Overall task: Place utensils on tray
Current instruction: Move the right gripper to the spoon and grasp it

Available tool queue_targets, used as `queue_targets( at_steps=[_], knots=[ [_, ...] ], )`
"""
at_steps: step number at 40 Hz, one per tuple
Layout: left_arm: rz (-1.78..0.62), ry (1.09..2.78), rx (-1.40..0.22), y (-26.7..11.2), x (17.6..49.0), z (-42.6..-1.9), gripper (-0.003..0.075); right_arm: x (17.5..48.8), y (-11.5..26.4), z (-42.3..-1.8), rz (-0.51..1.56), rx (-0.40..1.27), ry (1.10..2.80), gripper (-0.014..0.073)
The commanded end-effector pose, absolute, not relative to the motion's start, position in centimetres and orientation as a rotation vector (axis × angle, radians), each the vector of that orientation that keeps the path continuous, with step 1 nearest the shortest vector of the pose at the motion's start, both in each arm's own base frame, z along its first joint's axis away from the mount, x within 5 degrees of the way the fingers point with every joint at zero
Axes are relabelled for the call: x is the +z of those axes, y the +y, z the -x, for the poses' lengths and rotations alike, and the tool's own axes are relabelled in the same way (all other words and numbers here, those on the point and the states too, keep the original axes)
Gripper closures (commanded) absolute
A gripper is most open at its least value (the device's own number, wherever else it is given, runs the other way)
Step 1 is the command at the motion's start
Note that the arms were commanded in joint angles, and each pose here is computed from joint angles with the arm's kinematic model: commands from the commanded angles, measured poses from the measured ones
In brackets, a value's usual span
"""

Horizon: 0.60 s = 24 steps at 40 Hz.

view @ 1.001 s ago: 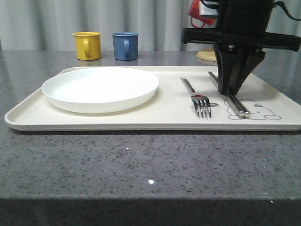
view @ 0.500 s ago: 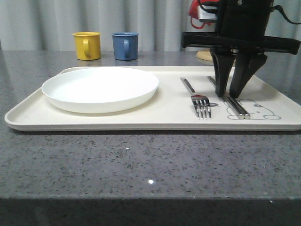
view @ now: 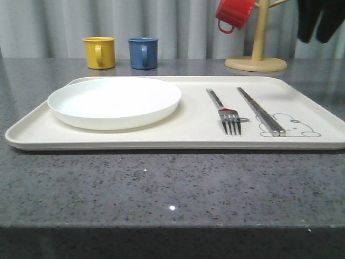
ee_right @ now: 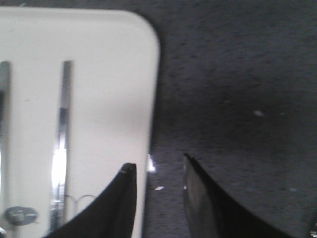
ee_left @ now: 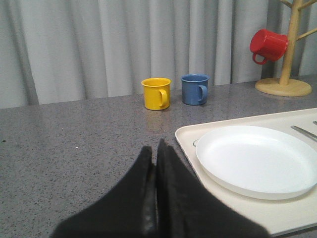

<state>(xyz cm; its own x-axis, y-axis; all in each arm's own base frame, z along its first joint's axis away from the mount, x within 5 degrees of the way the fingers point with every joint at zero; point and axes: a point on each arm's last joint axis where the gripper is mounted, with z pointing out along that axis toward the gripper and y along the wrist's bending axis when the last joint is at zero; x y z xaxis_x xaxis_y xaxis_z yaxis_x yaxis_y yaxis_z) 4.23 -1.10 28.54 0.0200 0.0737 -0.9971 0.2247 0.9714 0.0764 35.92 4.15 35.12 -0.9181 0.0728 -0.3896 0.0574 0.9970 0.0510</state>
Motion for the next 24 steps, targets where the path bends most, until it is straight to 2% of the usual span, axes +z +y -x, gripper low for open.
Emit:
queue_targets(
  at_steps=[1, 8, 13, 24],
  knots=[
    [-0.205, 1.462, -0.135, -1.0, 30.0, -4.1, 0.0738, 38.2, -0.1, -33.5, -0.104, -0.037, 2.737, 0.0326],
    [-0.205, 1.462, -0.135, -1.0, 30.0, -4.1, 0.0738, 37.7, -5.9, -33.3, -0.132, -0.125, 2.758, 0.0326],
    [-0.205, 1.462, -0.135, -1.0, 30.0, -4.1, 0.0738, 36.2, -8.5, -33.8, -0.126, -0.137, 2.804, 0.0326],
    [-0.205, 1.462, -0.135, -1.0, 30.0, -4.1, 0.0738, 32.0, -9.4, -36.3, -0.122, -0.027, 2.902, 0.0326]
  ],
)
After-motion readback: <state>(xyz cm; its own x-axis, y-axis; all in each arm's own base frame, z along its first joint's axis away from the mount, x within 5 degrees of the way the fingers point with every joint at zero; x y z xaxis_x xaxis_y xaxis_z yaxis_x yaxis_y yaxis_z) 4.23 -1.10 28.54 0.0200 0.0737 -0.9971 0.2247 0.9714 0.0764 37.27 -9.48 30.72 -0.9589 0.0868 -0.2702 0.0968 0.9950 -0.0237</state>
